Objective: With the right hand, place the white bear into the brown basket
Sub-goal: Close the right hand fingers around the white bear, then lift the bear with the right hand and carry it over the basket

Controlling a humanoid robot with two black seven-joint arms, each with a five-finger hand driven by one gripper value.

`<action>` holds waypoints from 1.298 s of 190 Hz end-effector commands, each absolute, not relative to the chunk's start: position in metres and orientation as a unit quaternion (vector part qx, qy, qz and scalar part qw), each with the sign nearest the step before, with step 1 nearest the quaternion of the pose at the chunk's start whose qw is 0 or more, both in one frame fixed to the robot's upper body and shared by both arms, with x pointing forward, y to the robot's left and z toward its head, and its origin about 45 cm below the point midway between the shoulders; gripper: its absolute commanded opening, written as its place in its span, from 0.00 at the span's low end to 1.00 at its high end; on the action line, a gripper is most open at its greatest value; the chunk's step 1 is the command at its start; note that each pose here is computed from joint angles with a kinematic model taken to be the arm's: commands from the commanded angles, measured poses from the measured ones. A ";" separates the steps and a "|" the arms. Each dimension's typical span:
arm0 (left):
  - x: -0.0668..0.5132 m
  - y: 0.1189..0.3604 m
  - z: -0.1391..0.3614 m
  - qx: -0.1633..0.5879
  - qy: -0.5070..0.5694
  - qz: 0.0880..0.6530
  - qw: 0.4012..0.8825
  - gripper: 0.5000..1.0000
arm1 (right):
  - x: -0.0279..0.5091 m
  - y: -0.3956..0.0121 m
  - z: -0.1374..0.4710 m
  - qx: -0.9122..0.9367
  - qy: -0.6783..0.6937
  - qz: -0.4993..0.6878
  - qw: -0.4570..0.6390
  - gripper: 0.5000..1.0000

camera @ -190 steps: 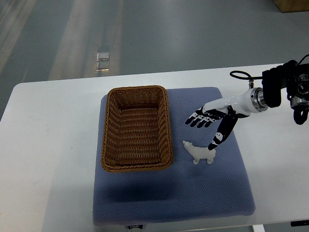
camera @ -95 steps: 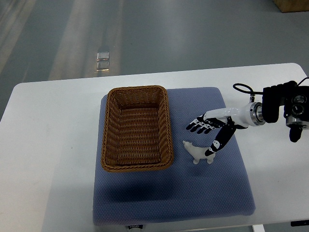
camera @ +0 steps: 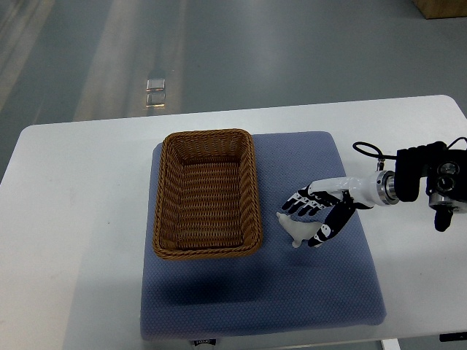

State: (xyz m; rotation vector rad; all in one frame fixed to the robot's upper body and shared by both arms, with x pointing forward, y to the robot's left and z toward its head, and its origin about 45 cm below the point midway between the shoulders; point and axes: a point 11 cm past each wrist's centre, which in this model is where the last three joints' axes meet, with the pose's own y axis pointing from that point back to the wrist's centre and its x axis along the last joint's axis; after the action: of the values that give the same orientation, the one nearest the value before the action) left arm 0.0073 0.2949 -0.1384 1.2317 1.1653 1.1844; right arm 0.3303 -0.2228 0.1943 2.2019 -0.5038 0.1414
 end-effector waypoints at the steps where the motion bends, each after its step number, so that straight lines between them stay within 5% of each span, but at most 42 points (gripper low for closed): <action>1: 0.007 0.295 -0.138 0.512 0.484 0.492 0.511 1.00 | 0.328 -0.221 0.189 0.883 -0.206 0.053 0.419 0.68; 107: 0.007 0.295 -0.138 0.512 0.484 0.493 0.511 1.00 | 0.322 -0.216 0.174 0.885 -0.218 0.055 0.409 0.50; 162: 0.008 0.295 -0.138 0.512 0.484 0.493 0.511 1.00 | 0.320 -0.212 0.170 0.885 -0.212 0.064 0.409 0.00; 247: 0.007 0.294 -0.138 0.511 0.484 0.492 0.512 1.00 | 0.372 -0.243 0.268 0.871 -0.253 0.153 0.393 0.00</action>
State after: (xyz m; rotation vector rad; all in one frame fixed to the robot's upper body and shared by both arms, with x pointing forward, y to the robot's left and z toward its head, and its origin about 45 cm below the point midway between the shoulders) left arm 0.0074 0.2940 -0.1384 1.2305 1.1655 1.1836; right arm 0.3560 -0.2319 0.2304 2.2234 -0.6168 0.3024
